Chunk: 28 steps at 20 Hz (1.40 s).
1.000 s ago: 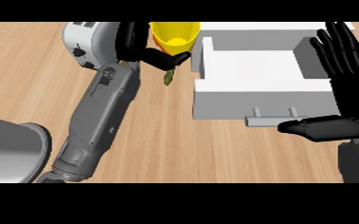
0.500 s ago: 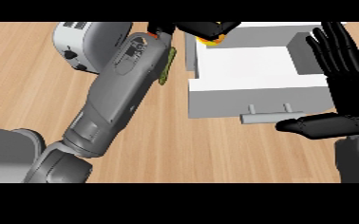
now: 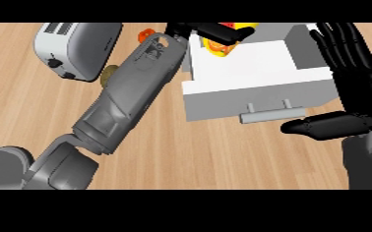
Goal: Pick up the cup, place it into the drawer and close the drawer
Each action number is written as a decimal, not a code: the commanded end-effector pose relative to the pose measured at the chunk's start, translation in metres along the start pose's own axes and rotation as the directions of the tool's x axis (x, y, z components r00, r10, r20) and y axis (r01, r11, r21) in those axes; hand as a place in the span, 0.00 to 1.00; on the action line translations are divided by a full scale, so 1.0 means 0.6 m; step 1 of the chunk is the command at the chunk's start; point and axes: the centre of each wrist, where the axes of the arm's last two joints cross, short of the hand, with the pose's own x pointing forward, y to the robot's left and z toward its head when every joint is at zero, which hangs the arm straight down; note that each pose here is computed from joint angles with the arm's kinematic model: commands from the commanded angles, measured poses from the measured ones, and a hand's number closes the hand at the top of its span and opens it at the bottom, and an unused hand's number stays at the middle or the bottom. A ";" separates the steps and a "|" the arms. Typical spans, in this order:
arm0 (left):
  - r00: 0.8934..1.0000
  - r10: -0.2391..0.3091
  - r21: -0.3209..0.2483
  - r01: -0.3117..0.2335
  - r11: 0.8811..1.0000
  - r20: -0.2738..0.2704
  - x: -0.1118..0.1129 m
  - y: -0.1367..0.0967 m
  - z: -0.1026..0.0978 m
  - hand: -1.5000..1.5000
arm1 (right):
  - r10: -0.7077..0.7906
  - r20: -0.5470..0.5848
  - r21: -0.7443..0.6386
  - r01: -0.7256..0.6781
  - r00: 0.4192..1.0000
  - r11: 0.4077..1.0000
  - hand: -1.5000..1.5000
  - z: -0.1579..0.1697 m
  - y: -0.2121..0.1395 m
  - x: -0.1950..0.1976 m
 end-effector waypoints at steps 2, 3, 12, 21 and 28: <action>0.993 -0.090 -0.087 0.084 0.993 -0.077 -0.026 -0.003 0.007 1.00 | -0.021 0.019 0.028 0.021 1.000 0.999 0.00 -0.016 0.009 0.009; 0.990 -0.106 -0.105 0.096 0.990 -0.096 -0.038 -0.004 0.013 1.00 | -0.015 0.018 0.054 0.014 1.000 0.998 0.00 -0.018 0.023 0.008; 0.997 0.033 -0.089 -0.038 0.995 -0.066 -0.076 -0.006 0.040 0.00 | -0.101 0.061 0.201 0.087 0.993 0.976 0.00 -0.053 0.051 0.022; 0.954 0.276 0.001 -0.278 0.961 0.116 -0.029 -0.006 0.022 0.00 | -0.178 -0.071 0.578 0.186 0.981 0.794 1.00 -0.026 0.097 -0.002; 0.950 0.281 0.080 -0.293 0.953 0.132 -0.026 -0.005 0.016 0.00 | 0.223 -0.159 0.697 -0.051 0.962 0.715 0.00 0.004 0.061 -0.009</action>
